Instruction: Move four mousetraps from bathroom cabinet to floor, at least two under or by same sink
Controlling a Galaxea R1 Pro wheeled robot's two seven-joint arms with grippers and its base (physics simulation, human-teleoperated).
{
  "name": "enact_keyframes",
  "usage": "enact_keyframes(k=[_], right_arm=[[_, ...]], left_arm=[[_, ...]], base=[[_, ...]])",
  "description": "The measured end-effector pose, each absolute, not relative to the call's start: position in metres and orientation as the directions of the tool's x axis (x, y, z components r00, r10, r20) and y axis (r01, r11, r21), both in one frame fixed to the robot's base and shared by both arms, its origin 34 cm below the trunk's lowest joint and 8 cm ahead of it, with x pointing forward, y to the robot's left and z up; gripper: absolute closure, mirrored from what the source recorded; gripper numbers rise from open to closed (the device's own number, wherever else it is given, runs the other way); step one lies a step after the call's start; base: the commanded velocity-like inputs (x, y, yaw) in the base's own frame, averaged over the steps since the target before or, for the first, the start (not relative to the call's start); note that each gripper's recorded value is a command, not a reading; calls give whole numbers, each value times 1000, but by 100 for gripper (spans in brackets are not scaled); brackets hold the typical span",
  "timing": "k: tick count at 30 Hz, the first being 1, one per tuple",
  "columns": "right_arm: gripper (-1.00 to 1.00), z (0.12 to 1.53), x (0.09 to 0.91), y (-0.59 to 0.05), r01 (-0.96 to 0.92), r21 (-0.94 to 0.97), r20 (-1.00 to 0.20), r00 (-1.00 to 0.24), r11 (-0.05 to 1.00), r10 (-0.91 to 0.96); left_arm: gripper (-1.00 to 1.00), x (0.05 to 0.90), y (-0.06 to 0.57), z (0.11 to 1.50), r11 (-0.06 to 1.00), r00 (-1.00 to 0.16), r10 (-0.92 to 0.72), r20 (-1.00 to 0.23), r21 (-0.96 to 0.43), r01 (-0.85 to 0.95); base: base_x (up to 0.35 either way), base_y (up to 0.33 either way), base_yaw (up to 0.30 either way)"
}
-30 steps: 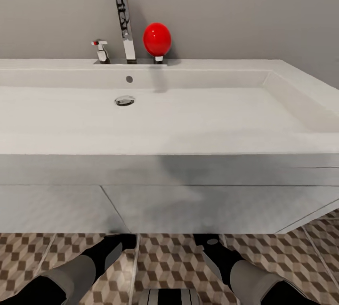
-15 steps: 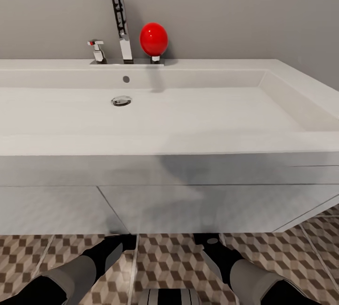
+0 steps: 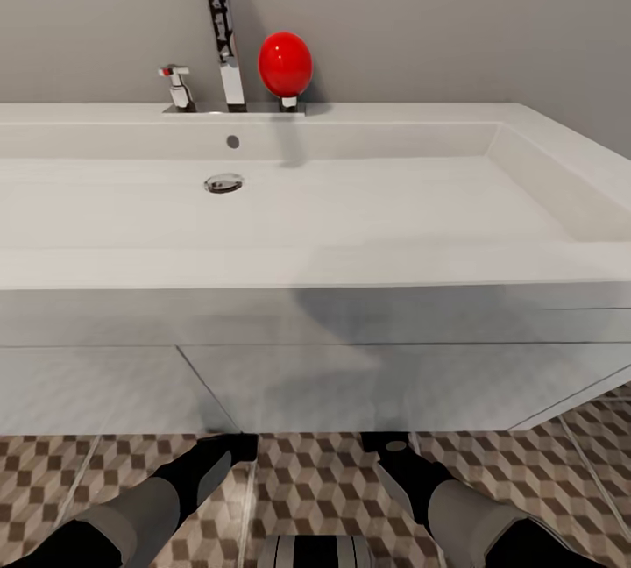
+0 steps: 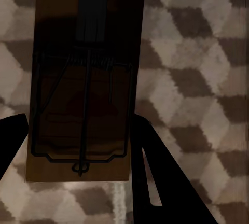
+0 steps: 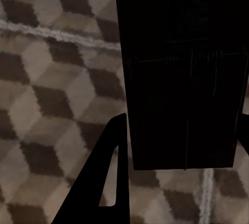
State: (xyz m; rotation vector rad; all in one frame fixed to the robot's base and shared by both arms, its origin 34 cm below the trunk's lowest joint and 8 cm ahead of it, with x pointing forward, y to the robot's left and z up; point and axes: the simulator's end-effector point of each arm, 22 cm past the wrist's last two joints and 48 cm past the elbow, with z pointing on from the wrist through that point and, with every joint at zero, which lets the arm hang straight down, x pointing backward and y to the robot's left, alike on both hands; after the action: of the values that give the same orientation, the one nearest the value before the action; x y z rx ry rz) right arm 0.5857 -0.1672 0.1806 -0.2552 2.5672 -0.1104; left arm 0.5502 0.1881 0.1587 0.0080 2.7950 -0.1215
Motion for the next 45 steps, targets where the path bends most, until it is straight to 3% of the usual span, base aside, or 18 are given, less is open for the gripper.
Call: enact_keyframes(k=[25,34,45], right_arm=[[100,167,577,-167,-165,-131,-491,-846,977,-209],[100,156,549,-197,-150,-227,-333,-917,962,-221],[100,159,557,-201,-147,-240,-319,-922,960,-221]], left_arm=[[100,551,176,153,994,-941,-7,-339,-106,31],[100,546,177,151,994,-949,-4,-315,-101,29],[100,542,172,149,994,-956,-9,-292,-109,23]], base=[[0,0,0],[0,0,0],[0,0,0]])
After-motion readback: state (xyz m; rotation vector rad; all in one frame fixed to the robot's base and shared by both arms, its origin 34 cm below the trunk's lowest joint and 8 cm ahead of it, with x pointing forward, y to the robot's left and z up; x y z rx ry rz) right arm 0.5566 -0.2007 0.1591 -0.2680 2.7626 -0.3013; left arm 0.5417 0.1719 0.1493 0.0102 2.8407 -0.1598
